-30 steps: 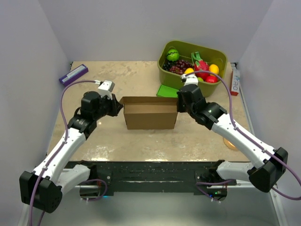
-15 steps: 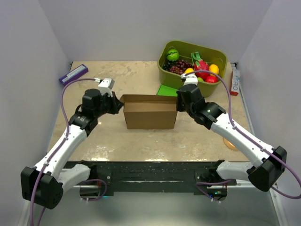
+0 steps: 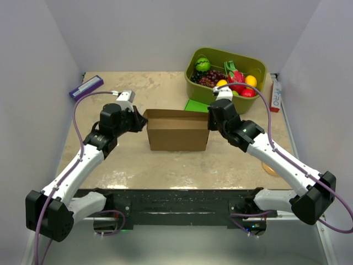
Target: Fold the paper box
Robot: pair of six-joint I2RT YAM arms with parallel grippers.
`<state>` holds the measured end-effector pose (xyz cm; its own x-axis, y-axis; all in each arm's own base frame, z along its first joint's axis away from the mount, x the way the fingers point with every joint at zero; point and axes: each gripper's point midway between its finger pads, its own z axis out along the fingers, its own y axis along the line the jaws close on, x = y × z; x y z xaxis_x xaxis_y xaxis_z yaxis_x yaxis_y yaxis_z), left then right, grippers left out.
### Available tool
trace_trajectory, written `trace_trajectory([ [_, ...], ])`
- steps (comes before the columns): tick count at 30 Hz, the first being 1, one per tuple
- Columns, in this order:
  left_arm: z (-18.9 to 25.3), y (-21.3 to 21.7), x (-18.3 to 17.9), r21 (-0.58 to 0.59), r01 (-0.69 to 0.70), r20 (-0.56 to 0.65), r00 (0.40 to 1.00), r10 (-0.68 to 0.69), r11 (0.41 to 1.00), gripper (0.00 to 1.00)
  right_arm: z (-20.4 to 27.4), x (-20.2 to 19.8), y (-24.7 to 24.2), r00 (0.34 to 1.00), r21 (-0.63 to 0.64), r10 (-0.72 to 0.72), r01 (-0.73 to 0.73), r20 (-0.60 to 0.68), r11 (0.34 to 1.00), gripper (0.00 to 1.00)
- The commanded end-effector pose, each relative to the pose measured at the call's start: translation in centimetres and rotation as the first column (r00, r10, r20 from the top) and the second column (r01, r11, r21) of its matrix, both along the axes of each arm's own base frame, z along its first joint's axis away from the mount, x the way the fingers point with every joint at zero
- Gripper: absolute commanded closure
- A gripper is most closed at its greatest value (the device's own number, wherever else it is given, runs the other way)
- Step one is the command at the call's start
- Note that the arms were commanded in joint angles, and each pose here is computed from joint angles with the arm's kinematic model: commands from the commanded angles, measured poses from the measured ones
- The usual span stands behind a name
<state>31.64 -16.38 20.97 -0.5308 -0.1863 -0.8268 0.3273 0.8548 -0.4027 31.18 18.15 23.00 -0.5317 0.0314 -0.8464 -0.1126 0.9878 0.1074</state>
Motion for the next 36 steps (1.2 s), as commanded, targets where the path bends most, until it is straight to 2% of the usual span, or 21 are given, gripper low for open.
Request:
trace_trajectory([
  [1, 3.5, -2.3, 0.5, -0.11, 0.041, 0.074, 0.997, -0.033, 0.993, 1.0, -1.5, -1.0, -0.1, 0.999, -0.022, 0.026, -0.027, -0.045, 0.999, 1.0],
  [9, 3.0, -2.9, 0.4, -0.133, 0.024, 0.062, 0.998, -0.016, 0.991, 1.0, -1.7, -1.2, -0.2, 0.999, -0.019, 0.025, -0.025, -0.042, 1.0, 1.0],
  [25, -0.4, -2.5, -0.8, 0.015, -0.093, 0.065, 0.994, 0.092, 0.996, 1.0, -1.9, -1.6, -0.3, 0.999, -0.008, 0.022, -0.022, -0.042, 1.0, 1.0],
  [36, -3.1, -3.9, -2.2, 0.118, -0.101, 0.042, 0.994, 0.096, 0.988, 1.0, -1.8, -1.8, -0.8, 0.999, -0.01, 0.002, -0.002, -0.041, 1.0, 1.0],
])
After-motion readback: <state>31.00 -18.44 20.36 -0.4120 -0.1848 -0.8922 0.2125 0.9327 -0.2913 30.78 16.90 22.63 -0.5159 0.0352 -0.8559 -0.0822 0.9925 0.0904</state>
